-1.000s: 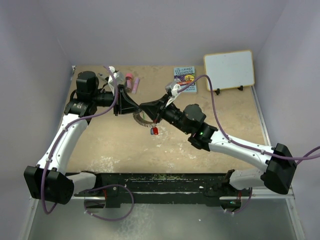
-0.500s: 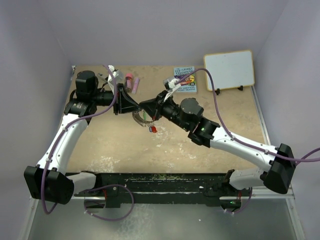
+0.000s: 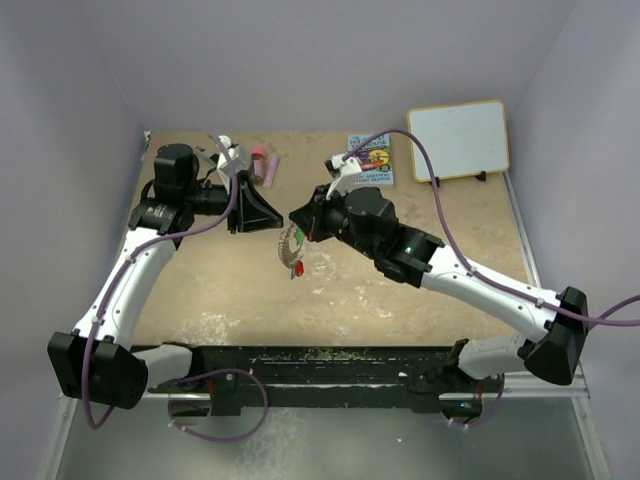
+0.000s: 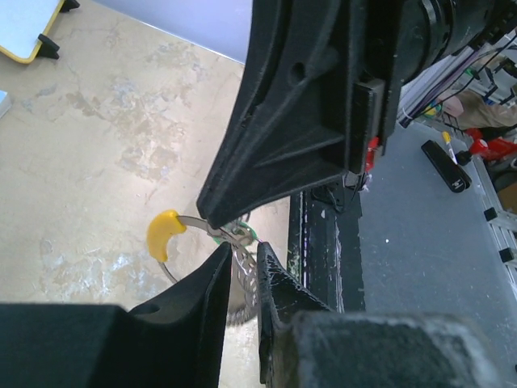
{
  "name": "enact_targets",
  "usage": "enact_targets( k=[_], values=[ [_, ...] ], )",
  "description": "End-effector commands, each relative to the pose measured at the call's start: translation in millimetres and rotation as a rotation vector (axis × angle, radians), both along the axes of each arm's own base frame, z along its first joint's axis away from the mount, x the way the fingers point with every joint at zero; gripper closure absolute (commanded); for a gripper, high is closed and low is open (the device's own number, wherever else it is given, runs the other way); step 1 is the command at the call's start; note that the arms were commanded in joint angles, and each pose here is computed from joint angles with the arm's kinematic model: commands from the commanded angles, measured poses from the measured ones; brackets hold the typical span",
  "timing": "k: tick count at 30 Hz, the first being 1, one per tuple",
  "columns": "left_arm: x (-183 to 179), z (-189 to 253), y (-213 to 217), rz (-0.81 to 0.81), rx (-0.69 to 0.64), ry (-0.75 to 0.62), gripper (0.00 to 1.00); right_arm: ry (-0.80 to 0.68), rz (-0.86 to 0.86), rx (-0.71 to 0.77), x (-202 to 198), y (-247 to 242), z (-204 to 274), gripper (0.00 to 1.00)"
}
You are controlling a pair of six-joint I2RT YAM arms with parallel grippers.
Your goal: Put the keys on the keyring
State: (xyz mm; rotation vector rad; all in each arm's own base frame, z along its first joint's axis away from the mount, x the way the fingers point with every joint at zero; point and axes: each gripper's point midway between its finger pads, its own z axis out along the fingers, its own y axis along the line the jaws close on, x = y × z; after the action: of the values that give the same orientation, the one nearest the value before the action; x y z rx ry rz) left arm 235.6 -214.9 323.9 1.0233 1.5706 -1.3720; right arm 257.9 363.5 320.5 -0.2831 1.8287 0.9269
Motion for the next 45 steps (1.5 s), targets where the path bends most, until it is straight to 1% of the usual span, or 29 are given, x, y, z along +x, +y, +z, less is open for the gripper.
enact_targets(
  k=[1,3,5,10,15,17,20,22,26,28,31,32,35,37,39,42,45],
  values=[
    [-9.2,7.9,0.5,-0.036,-0.003,-0.081,0.77,0.092,-0.106,-0.006,5.0,-14.7,3.2,1.0],
    [-6.9,7.6,1.2,-0.022,0.009,-0.105,0.76,0.148,-0.174,-0.019,9.4,-21.6,-2.1,1.0],
    [-1.0,8.3,2.7,0.014,0.033,-0.141,0.74,0.204,-0.207,-0.032,9.2,-24.2,-8.6,1.0],
    [19.0,17.4,9.5,0.13,0.099,-0.261,0.73,0.342,-0.287,0.013,10.5,-21.5,-16.8,1.0],
    [30.5,33.1,19.0,0.227,0.148,-0.373,0.73,0.488,-0.41,0.151,16.9,-16.7,-18.1,1.0],
    [33.1,40.5,21.7,0.247,0.16,-0.42,0.72,0.548,-0.498,0.203,21.2,-21.3,-20.1,1.0],
    [40.7,46.9,27.8,0.291,0.196,-0.477,0.73,0.68,-0.686,0.27,23.1,-36.2,-30.3,1.0],
    [47.0,49.8,32.0,0.32,0.219,-0.518,0.73,0.736,-0.793,0.321,23.7,-46.4,-33.1,1.0],
    [57.1,58.1,34.5,0.369,0.217,-0.569,0.73,0.829,-0.924,0.468,23.6,-56.9,-33.2,1.0],
    [64.9,64.8,35.5,0.413,0.215,-0.614,0.73,0.841,-0.944,0.546,27.4,-56.6,-27.5,1.0],
    [74.2,79.8,35.8,0.468,0.204,-0.723,0.74,0.849,-0.986,0.66,36.7,-56.5,-18.3,1.0],
    [71.9,86.8,33.8,0.46,0.193,-0.778,0.74,0.852,-0.994,0.694,40.4,-54.8,-14.8,1.0],
    [63.3,107.4,26.0,0.441,0.162,-0.998,0.75,0.868,-1.013,0.796,51.5,-48.8,0.2,1.0],
    [54.0,112.2,20.8,0.41,0.134,-1.132,0.75,0.869,-1.007,0.852,56.4,-45.3,10.5,1.0],
    [46.2,113.3,17.4,0.389,0.101,-1.23,0.75,0.868,-0.998,0.903,60.9,-41.9,21.7,1.0],
    [44.8,111.2,15.3,0.381,0.078,-1.269,0.76,0.852,-0.998,0.928,65.1,-42.9,37.0,1.0],
    [47.2,112.1,12.8,0.385,0.051,-1.223,0.76,0.838,-1.016,0.921,63.4,-49.9,43.0,1.0]
  ],
)
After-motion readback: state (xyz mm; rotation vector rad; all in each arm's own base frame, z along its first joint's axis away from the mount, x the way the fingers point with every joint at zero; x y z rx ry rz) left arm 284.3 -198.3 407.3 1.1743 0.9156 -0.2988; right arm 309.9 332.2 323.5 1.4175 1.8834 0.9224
